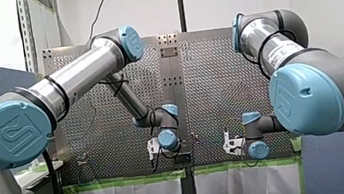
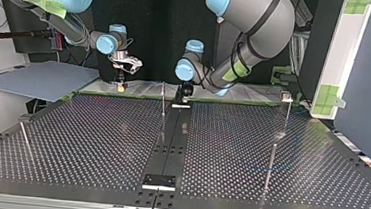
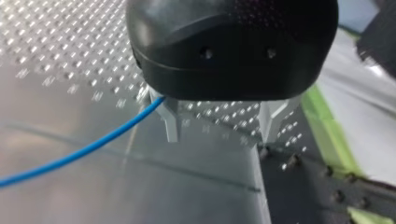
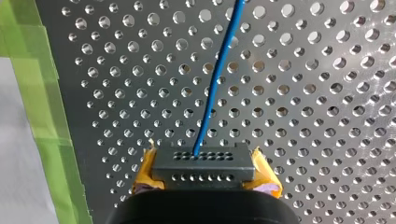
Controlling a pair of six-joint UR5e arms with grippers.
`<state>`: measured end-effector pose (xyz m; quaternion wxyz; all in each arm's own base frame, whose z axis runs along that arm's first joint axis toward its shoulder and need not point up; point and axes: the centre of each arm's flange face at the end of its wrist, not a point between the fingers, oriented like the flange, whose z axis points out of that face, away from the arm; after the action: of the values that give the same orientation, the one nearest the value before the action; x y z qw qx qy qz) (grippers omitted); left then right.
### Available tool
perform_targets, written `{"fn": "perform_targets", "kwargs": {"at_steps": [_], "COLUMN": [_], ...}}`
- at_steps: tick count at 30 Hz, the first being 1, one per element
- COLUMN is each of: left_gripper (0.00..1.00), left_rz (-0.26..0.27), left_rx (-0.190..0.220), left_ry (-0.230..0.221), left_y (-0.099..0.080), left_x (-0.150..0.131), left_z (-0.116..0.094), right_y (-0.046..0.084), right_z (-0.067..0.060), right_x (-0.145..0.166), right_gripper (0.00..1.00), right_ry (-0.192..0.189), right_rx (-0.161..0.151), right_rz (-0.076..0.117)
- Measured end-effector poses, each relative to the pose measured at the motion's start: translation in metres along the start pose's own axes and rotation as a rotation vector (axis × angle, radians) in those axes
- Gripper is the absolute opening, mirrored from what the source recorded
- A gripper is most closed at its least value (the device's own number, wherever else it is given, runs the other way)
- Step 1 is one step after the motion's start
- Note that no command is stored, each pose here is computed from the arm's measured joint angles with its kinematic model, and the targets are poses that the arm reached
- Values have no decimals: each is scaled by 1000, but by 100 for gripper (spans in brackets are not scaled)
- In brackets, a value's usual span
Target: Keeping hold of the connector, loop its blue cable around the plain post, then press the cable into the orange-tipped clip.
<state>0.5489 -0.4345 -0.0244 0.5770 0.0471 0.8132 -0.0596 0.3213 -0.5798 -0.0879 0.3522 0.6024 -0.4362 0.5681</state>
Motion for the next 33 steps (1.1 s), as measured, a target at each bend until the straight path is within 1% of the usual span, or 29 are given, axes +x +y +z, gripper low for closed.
{"fn": "perform_targets", "kwargs": {"at_steps": [4,6,10,13,17,21,27,30,33], "left_gripper": [100,100,100,100,100,100,100,100,100], "left_rz": [35,42,48,57,75,99,125,138,146], "left_rx": [41,43,31,30,40,59,74,86,109], "left_ry": [-14,-32,-53,-62,-69,-53,-25,-4,15], "left_y": [-9,-11,-11,-11,-15,-26,-43,-48,-49], "left_x": [-8,-15,-26,-34,-42,-45,-47,-40,-29], "left_z": [-12,-18,-32,-44,-60,-87,-131,-149,-160], "right_y": [0,0,-1,-7,-14,-19,-23,-26,-30], "right_z": [0,0,-1,-2,-5,-9,-12,-13,-17], "right_x": [0,0,0,-2,-5,-7,-9,-10,-12], "right_gripper": [0,0,0,0,0,0,0,0,0], "right_ry": [-2,-2,-5,-14,-35,-48,-57,-62,-68], "right_rx": [1,2,4,15,45,63,74,84,91], "right_rz": [0,0,-3,-14,-35,-48,-51,-54,-57]}}
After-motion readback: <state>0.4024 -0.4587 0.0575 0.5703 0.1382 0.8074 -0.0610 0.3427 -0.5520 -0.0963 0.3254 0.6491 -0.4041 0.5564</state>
